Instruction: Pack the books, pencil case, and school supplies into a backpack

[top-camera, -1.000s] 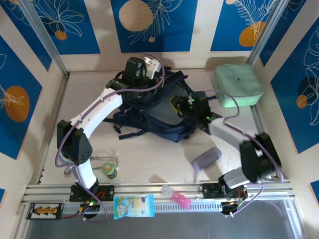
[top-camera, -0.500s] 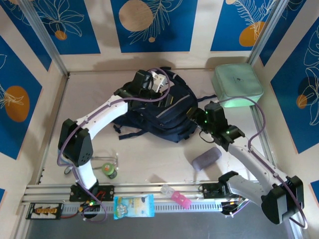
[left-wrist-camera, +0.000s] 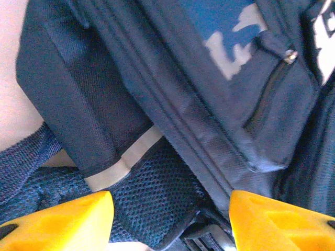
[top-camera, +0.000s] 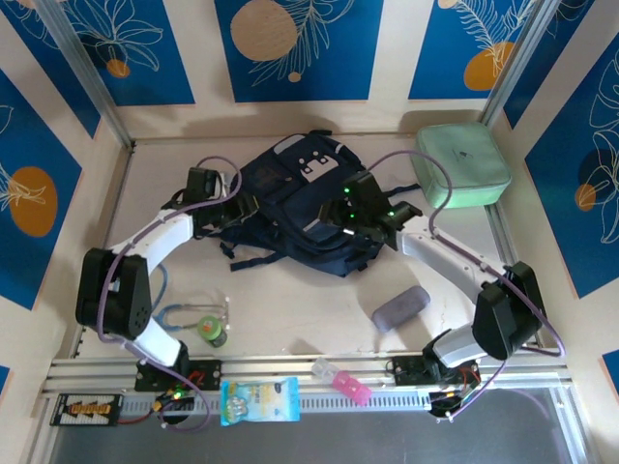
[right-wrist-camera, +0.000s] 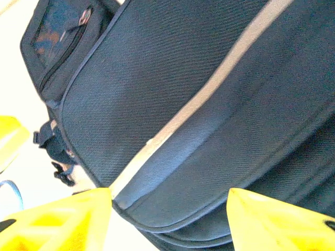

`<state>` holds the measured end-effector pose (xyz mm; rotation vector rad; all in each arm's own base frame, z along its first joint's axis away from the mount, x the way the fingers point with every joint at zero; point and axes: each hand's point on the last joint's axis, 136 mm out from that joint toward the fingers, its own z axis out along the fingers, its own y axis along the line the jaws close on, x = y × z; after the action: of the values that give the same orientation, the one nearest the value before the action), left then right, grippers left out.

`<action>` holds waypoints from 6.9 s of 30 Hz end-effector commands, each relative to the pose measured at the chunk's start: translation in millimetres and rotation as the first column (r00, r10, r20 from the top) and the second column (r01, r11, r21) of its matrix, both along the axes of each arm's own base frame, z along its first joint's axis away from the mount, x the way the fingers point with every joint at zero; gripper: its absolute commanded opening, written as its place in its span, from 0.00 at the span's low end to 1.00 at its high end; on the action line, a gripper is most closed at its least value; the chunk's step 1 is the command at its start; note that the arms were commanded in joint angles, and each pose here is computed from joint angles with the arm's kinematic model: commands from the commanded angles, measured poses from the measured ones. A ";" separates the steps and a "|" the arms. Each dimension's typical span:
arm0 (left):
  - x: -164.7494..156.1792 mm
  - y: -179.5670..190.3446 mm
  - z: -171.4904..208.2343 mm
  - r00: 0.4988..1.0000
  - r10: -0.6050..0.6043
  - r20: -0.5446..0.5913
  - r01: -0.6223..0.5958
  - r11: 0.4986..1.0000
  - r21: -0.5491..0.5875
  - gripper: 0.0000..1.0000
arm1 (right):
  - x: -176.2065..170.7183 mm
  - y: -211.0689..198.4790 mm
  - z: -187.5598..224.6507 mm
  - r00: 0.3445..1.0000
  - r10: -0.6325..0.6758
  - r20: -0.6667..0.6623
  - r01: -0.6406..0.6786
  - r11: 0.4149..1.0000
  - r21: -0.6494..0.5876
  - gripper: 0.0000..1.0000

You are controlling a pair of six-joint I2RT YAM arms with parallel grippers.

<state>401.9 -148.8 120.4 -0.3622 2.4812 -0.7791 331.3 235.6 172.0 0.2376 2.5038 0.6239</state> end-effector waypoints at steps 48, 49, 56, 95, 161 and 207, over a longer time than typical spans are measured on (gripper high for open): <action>5.1 -81.2 68.7 0.990 0.117 -0.081 -0.142 0.874 -0.466 0.00 | -12.5 35.8 -13.5 0.994 0.088 -0.066 -0.098 0.981 -0.168 0.47; 5.7 -82.2 70.2 0.990 0.119 -0.077 -0.141 0.874 -0.466 0.00 | -14.4 42.4 -8.1 0.994 0.091 -0.066 -0.100 0.983 -0.154 0.44; 5.2 -83.5 71.6 0.990 0.122 -0.077 -0.144 0.874 -0.465 0.00 | -5.6 83.3 -0.2 0.994 0.014 -0.110 -0.025 0.995 -0.100 0.32; 4.9 -88.6 73.4 0.991 0.101 -0.094 -0.135 0.845 -0.518 0.00 | 13.9 83.6 -33.5 0.993 -0.015 -0.118 -0.013 0.973 -0.229 0.18; 23.1 -51.5 51.3 0.984 0.135 -0.120 -0.177 0.856 -0.487 0.00 | 10.1 36.9 -86.8 0.951 0.250 -0.181 -0.299 0.889 -0.345 0.18; 0.6 -3.6 37.0 0.950 0.253 -0.183 -0.312 0.765 -0.564 0.46 | 9.9 206.6 10.8 0.812 0.580 0.070 -0.581 0.814 0.005 0.01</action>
<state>400.1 -146.3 160.9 -0.9674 2.1410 -1.3824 345.5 417.8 153.5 -0.5004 2.5818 0.7502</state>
